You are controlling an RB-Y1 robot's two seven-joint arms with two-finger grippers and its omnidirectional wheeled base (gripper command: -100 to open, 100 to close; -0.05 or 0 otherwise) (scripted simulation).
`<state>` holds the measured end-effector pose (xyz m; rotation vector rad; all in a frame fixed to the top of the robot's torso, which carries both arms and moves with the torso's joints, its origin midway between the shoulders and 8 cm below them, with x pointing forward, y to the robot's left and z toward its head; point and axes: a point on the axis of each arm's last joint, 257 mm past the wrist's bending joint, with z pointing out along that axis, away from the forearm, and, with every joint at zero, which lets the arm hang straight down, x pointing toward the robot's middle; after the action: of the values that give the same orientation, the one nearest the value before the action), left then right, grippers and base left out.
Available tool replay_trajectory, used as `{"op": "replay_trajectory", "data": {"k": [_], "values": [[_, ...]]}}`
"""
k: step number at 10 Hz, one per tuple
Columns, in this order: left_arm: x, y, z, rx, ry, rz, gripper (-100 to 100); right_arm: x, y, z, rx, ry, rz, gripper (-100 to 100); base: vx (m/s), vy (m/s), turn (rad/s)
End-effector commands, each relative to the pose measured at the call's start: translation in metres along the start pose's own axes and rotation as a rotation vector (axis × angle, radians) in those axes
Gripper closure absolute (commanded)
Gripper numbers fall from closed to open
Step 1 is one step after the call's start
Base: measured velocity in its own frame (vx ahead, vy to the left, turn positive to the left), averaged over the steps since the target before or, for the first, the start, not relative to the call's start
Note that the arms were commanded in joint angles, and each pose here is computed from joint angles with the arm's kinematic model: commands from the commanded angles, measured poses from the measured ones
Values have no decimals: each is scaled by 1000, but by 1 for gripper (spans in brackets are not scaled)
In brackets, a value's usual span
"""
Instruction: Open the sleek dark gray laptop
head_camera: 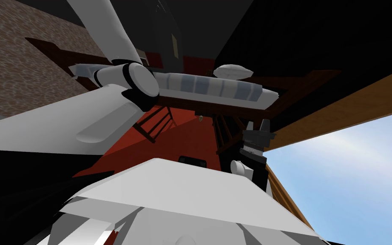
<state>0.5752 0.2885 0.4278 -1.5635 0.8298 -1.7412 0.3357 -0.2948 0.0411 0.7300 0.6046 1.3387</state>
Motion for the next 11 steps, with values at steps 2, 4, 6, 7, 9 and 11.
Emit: {"op": "replay_trajectory", "data": {"k": [2, 4, 6, 7, 9, 11], "values": [[-2, 9, 22, -22, -6, 10, -100, 0, 0, 0, 0, 0, 0, 0, -21, 2, 1], [2, -3, 25, 8, 10, 7, -100, 0, 0, 0, 0, 0, 0, 0, -66, 2, -55], [-7, 8, 39, -17, -10, 6, -100, 0, 0, 0, 0, 0, 0, 0, -23, 0, 4], [-10, 13, 42, -29, -18, 3, -100, 0, 0, 0, 0, 0, 0, 0, 0, 0, 0], [-17, 5, 51, -9, -18, -13, -100, 0, 0, 0, 0, 0, 0, 0, -71, 7, -57], [-27, 16, 61, -32, -40, -17, -100, 0, 0, 0, 0, 0, 0, 0, -25, -5, 4]]}}
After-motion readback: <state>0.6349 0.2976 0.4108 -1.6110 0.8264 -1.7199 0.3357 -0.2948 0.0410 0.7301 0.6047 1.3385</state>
